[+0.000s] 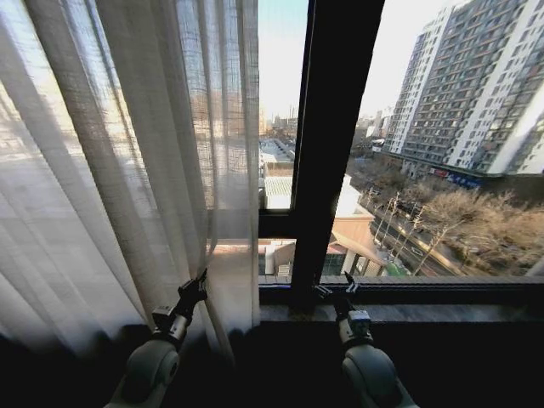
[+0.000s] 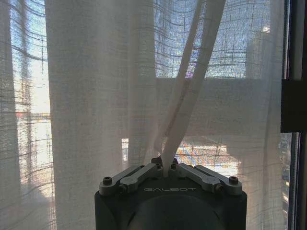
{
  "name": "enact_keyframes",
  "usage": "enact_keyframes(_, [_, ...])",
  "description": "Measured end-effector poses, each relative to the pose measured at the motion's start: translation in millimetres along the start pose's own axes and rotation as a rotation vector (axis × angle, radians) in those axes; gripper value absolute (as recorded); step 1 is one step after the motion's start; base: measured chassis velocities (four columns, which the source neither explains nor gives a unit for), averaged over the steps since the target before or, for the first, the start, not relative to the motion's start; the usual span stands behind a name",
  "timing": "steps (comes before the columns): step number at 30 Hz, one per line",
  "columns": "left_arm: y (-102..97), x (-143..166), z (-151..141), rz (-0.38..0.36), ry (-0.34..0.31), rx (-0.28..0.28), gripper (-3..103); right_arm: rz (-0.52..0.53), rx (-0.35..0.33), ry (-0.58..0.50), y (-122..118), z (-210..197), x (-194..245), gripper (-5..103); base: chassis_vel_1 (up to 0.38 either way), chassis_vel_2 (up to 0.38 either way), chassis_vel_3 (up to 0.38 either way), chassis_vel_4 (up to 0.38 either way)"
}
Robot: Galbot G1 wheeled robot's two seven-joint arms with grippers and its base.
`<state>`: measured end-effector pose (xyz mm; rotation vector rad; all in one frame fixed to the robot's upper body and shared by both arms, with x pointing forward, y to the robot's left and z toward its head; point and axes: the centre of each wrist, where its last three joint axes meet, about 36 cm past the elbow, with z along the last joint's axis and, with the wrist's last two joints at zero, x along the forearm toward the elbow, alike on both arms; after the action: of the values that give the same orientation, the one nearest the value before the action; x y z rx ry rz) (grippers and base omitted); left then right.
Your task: Open the curtains by pulling them apart, changing their state from closed to fully open.
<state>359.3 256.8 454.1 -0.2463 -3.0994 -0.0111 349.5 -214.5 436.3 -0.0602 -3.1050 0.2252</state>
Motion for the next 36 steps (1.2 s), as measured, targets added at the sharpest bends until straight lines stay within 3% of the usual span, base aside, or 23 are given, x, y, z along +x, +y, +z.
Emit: enact_keyframes(36, [-8.4, 36.4, -13.0, -0.03, -0.028, 0.01, 0, -0.024, 0.013, -0.017, 1.6, -1.9, 1.4, 100, 0.328, 0.327, -0.332, -0.318])
